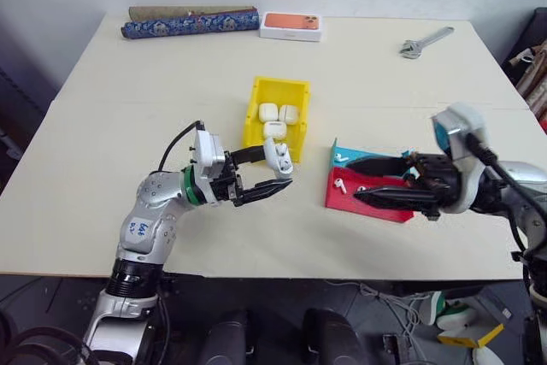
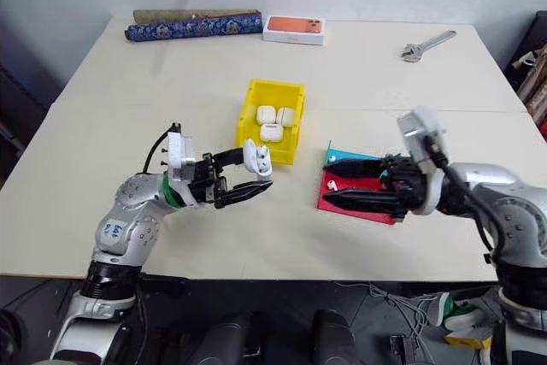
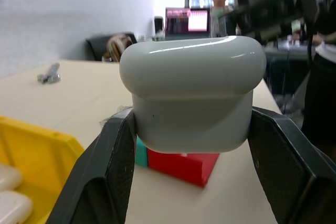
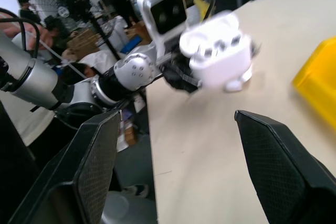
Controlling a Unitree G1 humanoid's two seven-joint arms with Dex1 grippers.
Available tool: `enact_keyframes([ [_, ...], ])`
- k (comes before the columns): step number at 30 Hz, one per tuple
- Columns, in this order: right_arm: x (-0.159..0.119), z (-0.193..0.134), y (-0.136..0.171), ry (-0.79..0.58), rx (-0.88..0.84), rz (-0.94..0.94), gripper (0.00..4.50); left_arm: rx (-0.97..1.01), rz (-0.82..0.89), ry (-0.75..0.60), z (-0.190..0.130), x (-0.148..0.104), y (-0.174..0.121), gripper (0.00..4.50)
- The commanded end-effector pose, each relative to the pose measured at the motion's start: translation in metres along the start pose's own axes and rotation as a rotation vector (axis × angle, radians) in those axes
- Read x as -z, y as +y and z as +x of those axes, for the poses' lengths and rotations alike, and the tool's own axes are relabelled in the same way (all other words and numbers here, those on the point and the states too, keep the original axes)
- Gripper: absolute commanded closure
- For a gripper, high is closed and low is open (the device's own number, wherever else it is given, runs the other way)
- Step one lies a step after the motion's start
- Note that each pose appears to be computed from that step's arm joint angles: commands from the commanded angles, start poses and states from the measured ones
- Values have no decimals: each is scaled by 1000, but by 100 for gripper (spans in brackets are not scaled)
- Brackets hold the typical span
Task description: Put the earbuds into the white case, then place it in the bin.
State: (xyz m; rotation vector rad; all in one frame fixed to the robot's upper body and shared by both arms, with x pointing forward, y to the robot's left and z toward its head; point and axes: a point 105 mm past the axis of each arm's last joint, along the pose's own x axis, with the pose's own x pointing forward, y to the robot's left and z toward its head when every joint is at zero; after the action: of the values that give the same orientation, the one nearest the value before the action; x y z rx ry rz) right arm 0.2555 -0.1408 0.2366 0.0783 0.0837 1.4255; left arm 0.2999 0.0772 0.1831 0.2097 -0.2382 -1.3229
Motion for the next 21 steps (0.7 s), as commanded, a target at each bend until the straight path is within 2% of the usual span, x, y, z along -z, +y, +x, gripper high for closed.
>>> enact_keyframes([
  [1,-13,14,2,18,-3,-198,190,39,101,141,11,0,-5,173],
  [4,-12,40,5,59,-44,-277,295,53,110,217,17,5,-7,173],
  [8,-7,68,3,111,-43,-320,436,73,101,237,26,4,-12,173],
  [15,9,90,-9,222,24,-381,446,80,87,236,30,4,-16,173],
  [21,16,63,-24,302,124,-363,446,54,68,236,22,2,-15,173],
])
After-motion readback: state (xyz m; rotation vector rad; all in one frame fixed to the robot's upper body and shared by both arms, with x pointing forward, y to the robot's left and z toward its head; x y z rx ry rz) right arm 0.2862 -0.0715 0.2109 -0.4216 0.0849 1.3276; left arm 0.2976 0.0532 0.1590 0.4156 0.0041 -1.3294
